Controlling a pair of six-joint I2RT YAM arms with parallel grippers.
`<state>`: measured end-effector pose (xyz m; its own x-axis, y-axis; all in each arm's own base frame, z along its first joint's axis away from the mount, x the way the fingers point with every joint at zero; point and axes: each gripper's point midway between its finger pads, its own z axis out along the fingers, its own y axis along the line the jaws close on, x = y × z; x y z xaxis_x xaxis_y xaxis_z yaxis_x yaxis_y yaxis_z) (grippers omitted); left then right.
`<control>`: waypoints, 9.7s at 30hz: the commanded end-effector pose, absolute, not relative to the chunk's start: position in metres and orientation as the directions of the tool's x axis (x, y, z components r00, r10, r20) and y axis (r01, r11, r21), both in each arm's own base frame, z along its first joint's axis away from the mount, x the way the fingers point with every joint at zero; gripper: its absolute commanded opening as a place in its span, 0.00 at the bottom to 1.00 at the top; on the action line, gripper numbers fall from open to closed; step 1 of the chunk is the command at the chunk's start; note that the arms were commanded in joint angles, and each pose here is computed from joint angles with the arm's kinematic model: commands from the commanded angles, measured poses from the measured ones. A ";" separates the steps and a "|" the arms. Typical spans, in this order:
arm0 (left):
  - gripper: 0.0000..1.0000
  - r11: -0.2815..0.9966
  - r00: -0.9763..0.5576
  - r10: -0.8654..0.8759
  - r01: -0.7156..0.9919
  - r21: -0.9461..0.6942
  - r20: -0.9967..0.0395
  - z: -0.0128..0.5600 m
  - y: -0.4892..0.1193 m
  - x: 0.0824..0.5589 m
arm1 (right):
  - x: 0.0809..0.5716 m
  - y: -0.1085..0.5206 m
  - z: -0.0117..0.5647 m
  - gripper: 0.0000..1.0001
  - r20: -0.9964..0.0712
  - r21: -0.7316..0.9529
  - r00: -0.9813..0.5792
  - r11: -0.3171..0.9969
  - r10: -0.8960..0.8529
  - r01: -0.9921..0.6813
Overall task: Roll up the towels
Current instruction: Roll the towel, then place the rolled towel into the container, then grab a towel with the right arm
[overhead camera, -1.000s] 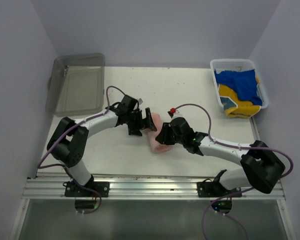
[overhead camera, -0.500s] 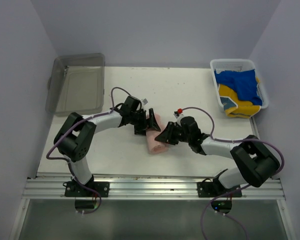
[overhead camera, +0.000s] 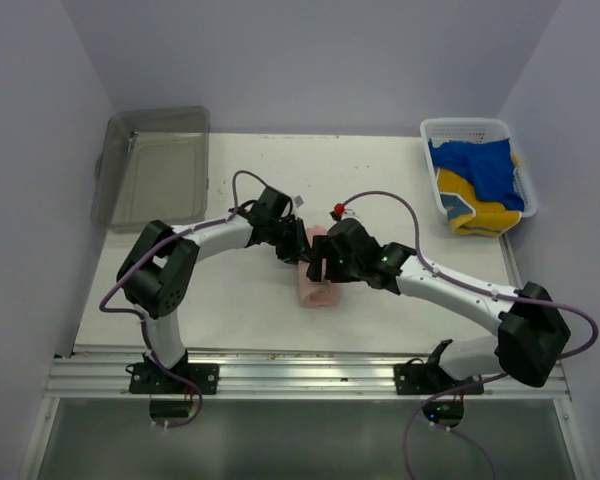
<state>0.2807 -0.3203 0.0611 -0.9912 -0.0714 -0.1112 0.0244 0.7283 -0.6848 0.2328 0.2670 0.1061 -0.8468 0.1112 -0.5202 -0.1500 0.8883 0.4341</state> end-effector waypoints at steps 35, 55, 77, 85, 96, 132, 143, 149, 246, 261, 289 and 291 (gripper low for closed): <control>0.64 0.801 -0.978 -0.141 -0.022 -0.598 -0.153 0.071 -0.280 0.293 | 0.219 0.288 0.062 0.22 -0.650 -0.041 -0.701 0.935 -0.292 -0.352; 0.91 0.789 -0.983 -0.122 -0.010 -0.615 -0.140 0.062 -0.255 0.278 | 0.234 0.333 0.078 0.18 -0.618 0.453 -0.786 0.827 0.022 -0.332; 0.78 0.752 -0.993 -0.086 -0.012 -0.659 -0.080 0.033 -0.278 0.265 | 0.236 0.322 0.067 0.15 -0.546 0.559 -0.829 0.789 0.119 -0.255; 0.31 0.701 -0.995 -0.080 -0.014 -0.713 -0.058 0.038 -0.291 0.267 | 0.237 0.322 0.065 0.17 -0.534 0.568 -0.836 0.786 0.127 -0.244; 0.00 0.771 -0.965 -0.206 -0.057 -0.634 -0.164 0.082 -0.259 0.302 | 0.241 0.301 0.151 0.77 -0.643 0.505 -0.759 0.801 0.102 -0.320; 0.00 0.451 -0.077 -0.891 -0.016 -0.893 -0.448 0.301 0.050 0.616 | 0.249 0.240 0.172 0.82 -0.708 0.343 -0.694 0.924 0.133 -0.172; 0.00 0.327 -0.083 -0.943 -0.058 -0.943 -0.321 0.196 0.083 0.685 | 0.256 0.249 0.153 0.82 -0.666 0.297 -0.740 0.943 0.093 -0.148; 0.00 0.270 -0.051 -0.963 -0.091 -0.959 -0.266 0.157 0.103 0.703 | 0.263 0.263 0.143 0.81 -0.644 0.276 -0.764 0.945 0.047 -0.174; 0.95 0.263 -0.187 -0.954 -0.156 -0.952 -0.233 0.105 0.085 0.715 | 0.253 0.291 0.154 0.78 -0.678 0.221 -0.734 0.940 -0.044 -0.261; 1.00 0.377 -0.214 -0.914 -0.139 -0.916 -0.344 0.145 0.076 0.678 | 0.243 0.297 0.159 0.78 -0.693 0.222 -0.719 0.933 -0.054 -0.283; 1.00 0.793 -0.369 -0.591 -0.101 -0.601 -0.718 0.238 -0.044 0.546 | 0.253 0.219 0.189 0.82 -0.797 -0.019 -0.602 0.998 -0.050 -0.057; 0.99 0.829 -0.348 -0.547 -0.101 -0.549 -0.761 0.254 -0.054 0.517 | 0.260 0.203 0.187 0.84 -0.795 -0.021 -0.606 1.000 -0.023 -0.010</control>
<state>0.5575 -0.0524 0.2184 -0.4020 -0.6652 -0.6293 -0.1048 0.7161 -0.6900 0.2463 0.2384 0.1673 -0.6509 -0.0767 -0.7553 -0.1353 0.9907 0.0159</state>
